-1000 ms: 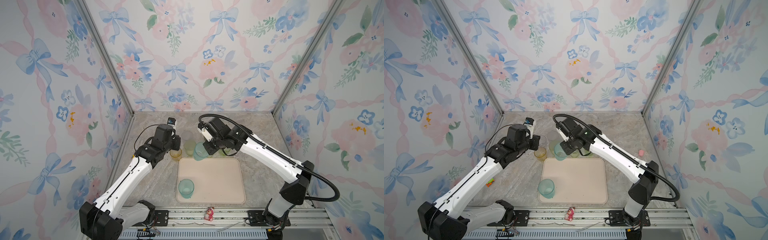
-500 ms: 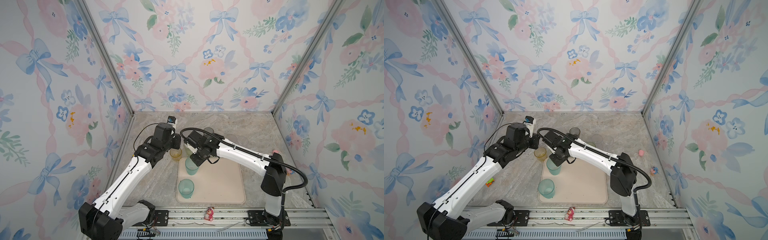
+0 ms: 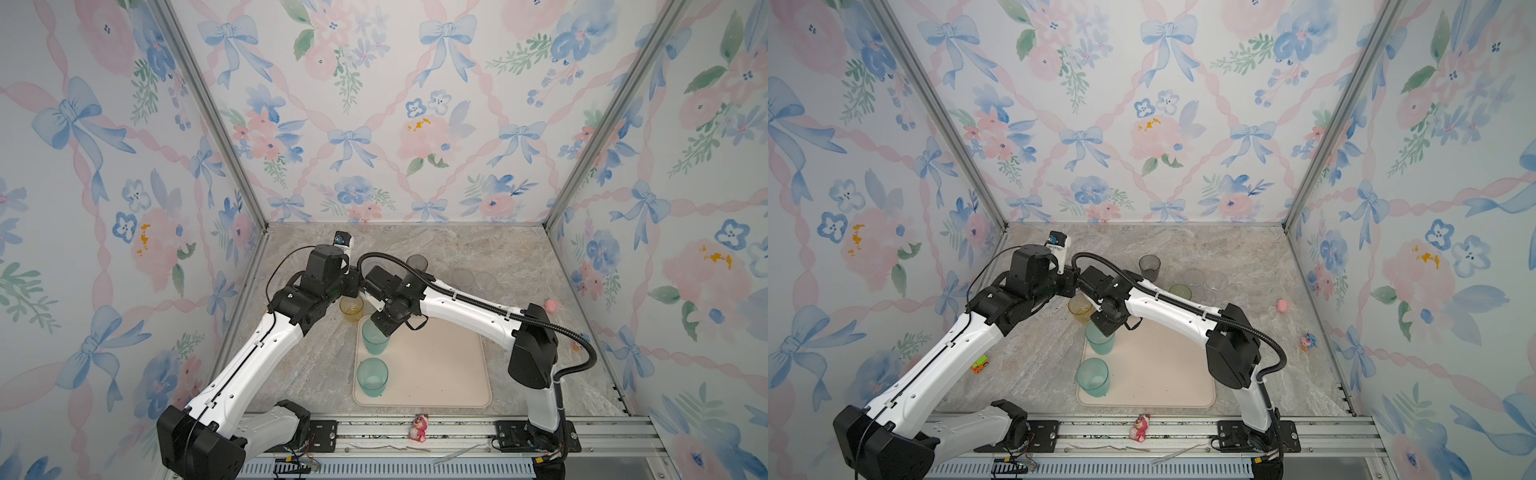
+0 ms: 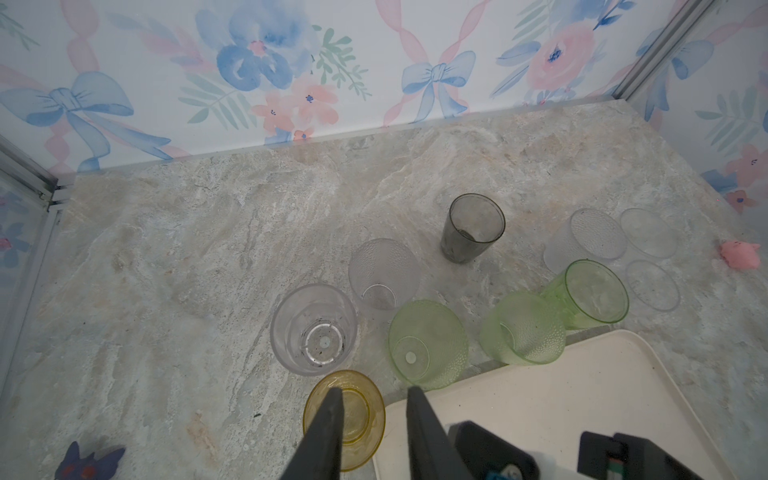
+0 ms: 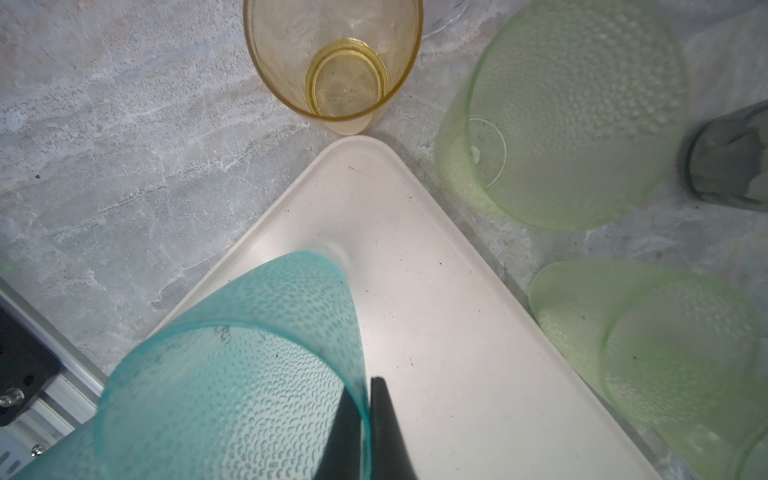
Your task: Place the glasses into the tray
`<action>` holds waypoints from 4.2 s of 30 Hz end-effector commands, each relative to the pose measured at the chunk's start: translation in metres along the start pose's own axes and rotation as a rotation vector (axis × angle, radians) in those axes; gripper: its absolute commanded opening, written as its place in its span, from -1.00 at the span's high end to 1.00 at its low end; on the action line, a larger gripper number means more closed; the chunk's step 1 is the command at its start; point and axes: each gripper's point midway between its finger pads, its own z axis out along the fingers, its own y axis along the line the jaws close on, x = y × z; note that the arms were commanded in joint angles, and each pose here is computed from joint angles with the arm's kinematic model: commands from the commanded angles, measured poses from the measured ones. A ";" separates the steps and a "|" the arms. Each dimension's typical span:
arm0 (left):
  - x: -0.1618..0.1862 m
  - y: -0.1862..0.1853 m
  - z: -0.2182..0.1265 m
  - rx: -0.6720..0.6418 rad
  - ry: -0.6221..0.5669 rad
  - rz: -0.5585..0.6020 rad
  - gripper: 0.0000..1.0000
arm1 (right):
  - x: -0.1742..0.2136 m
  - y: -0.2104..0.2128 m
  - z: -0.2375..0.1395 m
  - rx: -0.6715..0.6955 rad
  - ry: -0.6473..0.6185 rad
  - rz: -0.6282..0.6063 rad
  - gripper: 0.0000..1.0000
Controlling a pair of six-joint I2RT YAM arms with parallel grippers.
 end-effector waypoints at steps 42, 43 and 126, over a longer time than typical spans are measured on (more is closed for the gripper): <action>0.005 0.058 -0.016 -0.206 -0.028 -0.060 0.07 | 0.007 0.022 0.012 0.037 0.004 -0.038 0.93; 0.007 0.064 -0.016 -0.218 -0.027 -0.072 0.07 | 0.007 0.021 0.012 0.037 0.005 -0.038 0.93; 0.050 0.091 0.033 -0.168 0.135 -0.141 0.42 | -0.084 -0.118 -0.003 0.054 -0.176 0.245 0.36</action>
